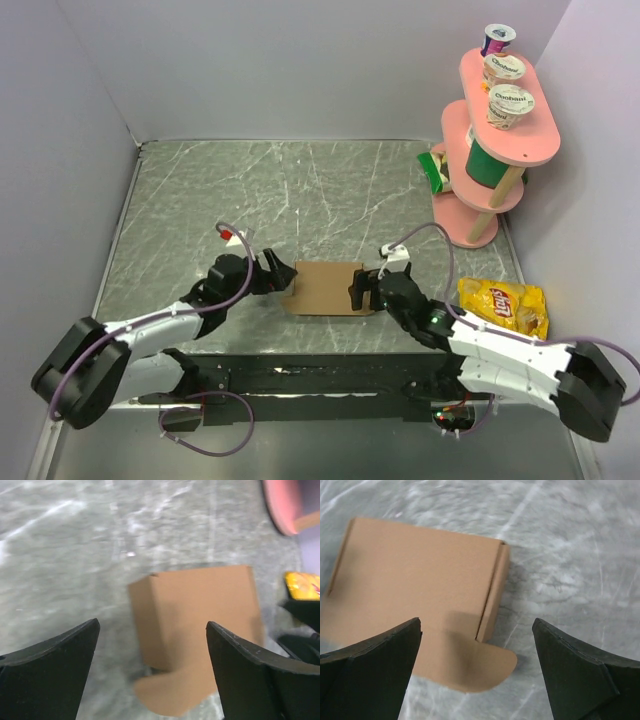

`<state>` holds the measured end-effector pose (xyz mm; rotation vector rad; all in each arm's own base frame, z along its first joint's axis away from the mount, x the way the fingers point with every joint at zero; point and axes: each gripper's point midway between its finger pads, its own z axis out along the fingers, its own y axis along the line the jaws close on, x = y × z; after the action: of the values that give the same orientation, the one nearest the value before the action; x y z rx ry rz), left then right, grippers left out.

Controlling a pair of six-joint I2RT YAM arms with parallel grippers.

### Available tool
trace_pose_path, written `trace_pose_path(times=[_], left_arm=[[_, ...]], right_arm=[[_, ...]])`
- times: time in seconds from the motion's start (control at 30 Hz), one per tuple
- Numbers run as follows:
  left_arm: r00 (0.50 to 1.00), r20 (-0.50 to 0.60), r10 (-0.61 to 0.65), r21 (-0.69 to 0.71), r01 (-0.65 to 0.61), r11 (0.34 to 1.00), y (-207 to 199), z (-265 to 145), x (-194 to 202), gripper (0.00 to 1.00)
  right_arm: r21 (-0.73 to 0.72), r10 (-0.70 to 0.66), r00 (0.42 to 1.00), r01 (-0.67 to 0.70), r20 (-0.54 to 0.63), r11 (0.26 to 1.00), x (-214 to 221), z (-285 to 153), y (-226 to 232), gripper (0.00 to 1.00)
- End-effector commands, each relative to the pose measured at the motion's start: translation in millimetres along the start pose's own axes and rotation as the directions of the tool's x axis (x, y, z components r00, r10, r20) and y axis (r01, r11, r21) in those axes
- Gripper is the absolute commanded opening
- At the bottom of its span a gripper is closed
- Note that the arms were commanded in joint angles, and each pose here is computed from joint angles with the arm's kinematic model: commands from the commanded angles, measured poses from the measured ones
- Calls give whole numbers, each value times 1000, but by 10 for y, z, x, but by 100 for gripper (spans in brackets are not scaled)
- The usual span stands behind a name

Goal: Fold the paper box

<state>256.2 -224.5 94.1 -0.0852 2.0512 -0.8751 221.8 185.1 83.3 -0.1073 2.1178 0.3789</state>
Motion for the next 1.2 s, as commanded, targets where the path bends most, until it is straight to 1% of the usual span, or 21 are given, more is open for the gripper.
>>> trace_pose_path(times=[0.0, 0.03, 0.13, 0.2, 0.23, 0.27, 0.3, 0.33, 0.4, 0.43, 0.47, 0.5, 0.6, 0.7, 0.8, 0.9, 0.97, 1.0, 1.07, 1.1, 1.17], left_arm=[[997, -71, -8, 43, 11, 999, 30, 93, -86, 96], [998, -65, -12, 50, 15, 999, 22, 106, -152, 98], [997, -69, -34, 37, 37, 999, 114, 119, -322, 100], [996, -82, -38, 31, 41, 999, 174, 92, -395, 96], [996, -76, -36, 36, 38, 999, 161, 89, -466, 96], [998, -63, -29, 27, 31, 999, 203, 76, -533, 96], [997, -65, -32, 14, 33, 999, 231, 53, -553, 96], [998, -58, -37, 10, 38, 999, 240, 46, -579, 96], [998, -37, -55, 26, 56, 998, 227, 24, -634, 96], [998, -34, -59, 37, 60, 998, 224, 18, -630, 96], [997, -29, -66, 34, 67, 997, 240, 13, -645, 96], [998, -28, -65, 35, 66, 997, 245, 6, -647, 96], [998, -21, -67, 31, 67, 997, 281, -3, -648, 96], [997, -21, -68, 37, 69, 997, 284, 1, -642, 96], [997, -23, -70, 48, 71, 996, 268, 10, -654, 96], [997, -24, -71, 57, 72, 996, 248, 10, -672, 96], [997, -19, -70, 57, 71, 996, 250, 8, -689, 96], [997, -17, -71, 57, 72, 996, 252, 9, -690, 96], [997, -14, -72, 58, 73, 996, 255, 5, -698, 96], [997, -13, -73, 55, 74, 996, 264, 7, -700, 96], [997, -9, -74, 55, 74, 996, 267, 2, -713, 96]], right_arm=[[-225, -244, 967, 256, 76, 940, -105, -259, 355, 100], [-246, -299, 946, 322, 125, 914, -151, -320, 398, 100], [-312, -401, 896, 442, 190, 841, -187, -404, 640, 100], [-330, -459, 862, 507, 216, 797, -226, -448, 844, 100], [-312, -556, 808, 588, 196, 746, -110, -363, 882, 100], [-297, -597, 779, 626, 193, 721, -81, -337, 940, 100], [-228, -622, 757, 654, 202, 722, -196, -300, 969, 100], [-220, -700, 691, 722, 180, 656, -27, -229, 1035, 100], [-140, -733, 653, 757, 189, 638, -94, -169, 1092, 100], [-126, -775, 605, 796, 184, 592, -13, -132, 1127, 100], [-104, -772, 601, 798, 209, 593, -63, -127, 1185, 100], [-80, -793, 573, 818, 206, 570, -54, -94, 1184, 100], [-58, -820, 535, 842, 203, 536, -36, -53, 1210, 100], [-78, -872, 453, 891, 183, 447, 134, -9, 1245, 100], [-102, -901, 404, 914, 159, 392, 293, 52, 1243, 100], [-121, -917, 374, 926, 141, 359, 403, 97, 1235, 99], [-93, -924, 360, 932, 129, 350, 392, 135, 1218, 99], [-53, -938, 331, 944, 103, 327, 394, 177, 1154, 98], [2, -941, 325, 945, 88, 327, 354, 232, 1137, 97], [43, -954, 292, 955, 63, 295, 349, 277, 1088, 95], [97, -955, 289, 951, 73, 295, 297, 312, 1108, 94]])
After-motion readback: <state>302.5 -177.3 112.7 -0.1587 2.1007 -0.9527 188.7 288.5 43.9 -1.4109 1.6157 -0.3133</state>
